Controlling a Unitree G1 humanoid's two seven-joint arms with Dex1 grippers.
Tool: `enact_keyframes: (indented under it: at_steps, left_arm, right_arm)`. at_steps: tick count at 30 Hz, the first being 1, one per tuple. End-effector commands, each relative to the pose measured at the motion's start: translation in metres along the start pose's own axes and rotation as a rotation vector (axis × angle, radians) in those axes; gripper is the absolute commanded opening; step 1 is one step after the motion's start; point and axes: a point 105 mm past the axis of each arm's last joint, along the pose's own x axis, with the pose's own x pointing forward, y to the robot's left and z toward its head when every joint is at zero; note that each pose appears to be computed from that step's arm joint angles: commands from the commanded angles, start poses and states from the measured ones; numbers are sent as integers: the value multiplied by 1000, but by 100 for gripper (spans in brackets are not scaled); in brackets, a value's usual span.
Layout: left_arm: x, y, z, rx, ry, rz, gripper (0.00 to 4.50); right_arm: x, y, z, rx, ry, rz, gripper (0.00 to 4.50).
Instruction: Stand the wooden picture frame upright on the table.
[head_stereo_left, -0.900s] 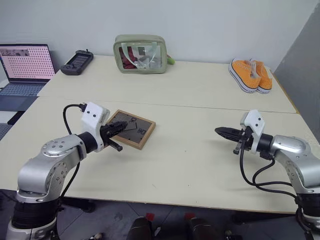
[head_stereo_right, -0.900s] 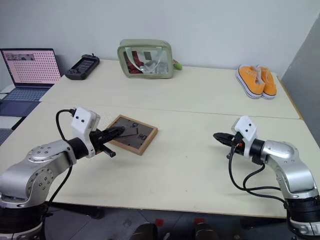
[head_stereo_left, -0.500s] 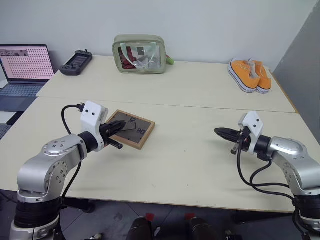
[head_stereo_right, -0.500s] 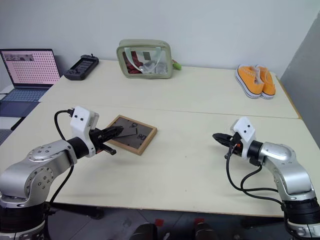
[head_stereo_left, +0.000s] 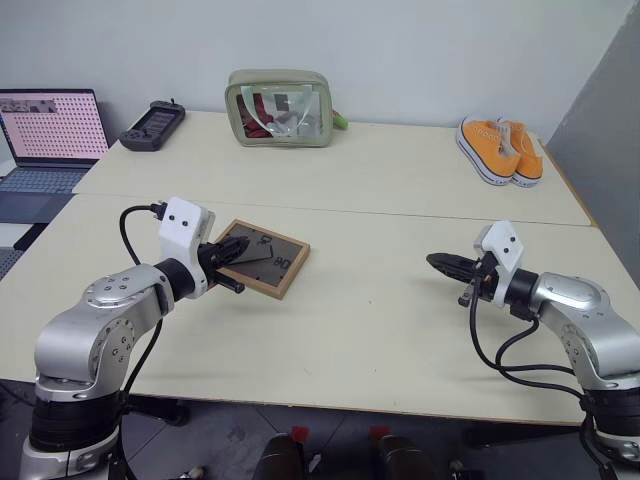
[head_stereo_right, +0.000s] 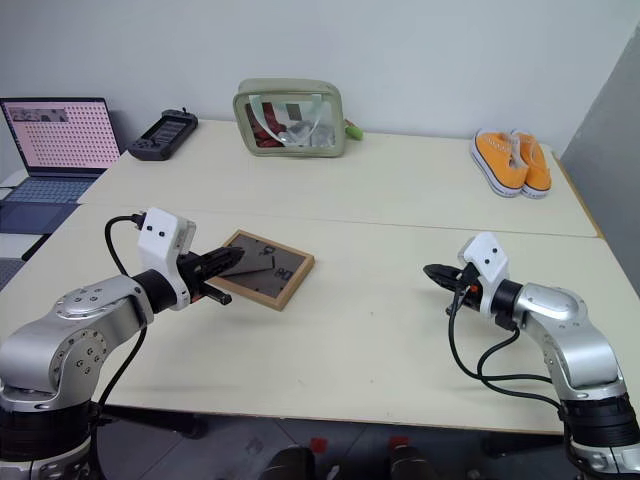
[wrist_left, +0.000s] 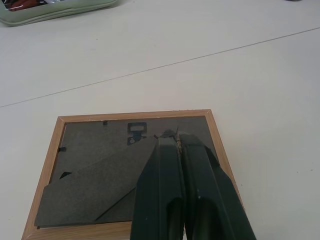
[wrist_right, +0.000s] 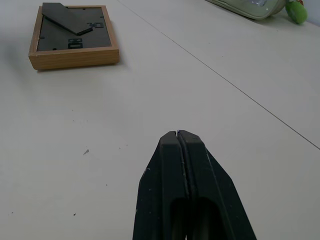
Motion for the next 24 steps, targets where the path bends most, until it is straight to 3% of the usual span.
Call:
enact_keyframes:
  at_steps: [1, 7, 11, 19, 24]
  left_arm:
    - [-10, 37, 8, 33, -40, 158, 2]
    - [-20, 102, -4, 52, -14, 391, 2]
    - [-13, 125, -9, 72, -18, 446, 2]
    - [38, 125, -23, 80, -8, 377, 2]
    - [63, 112, -44, 70, 42, 324, 2]
  right_arm:
    - [1, 1, 12, -27, -46, -8, 0]
    - [5, 7, 14, -14, -59, -17, 0]
    - [12, 12, 15, 1, -70, -25, 0]
    - [20, 24, 19, 33, -100, -34, 0]
    - [16, 22, 19, 41, -102, -75, 0]
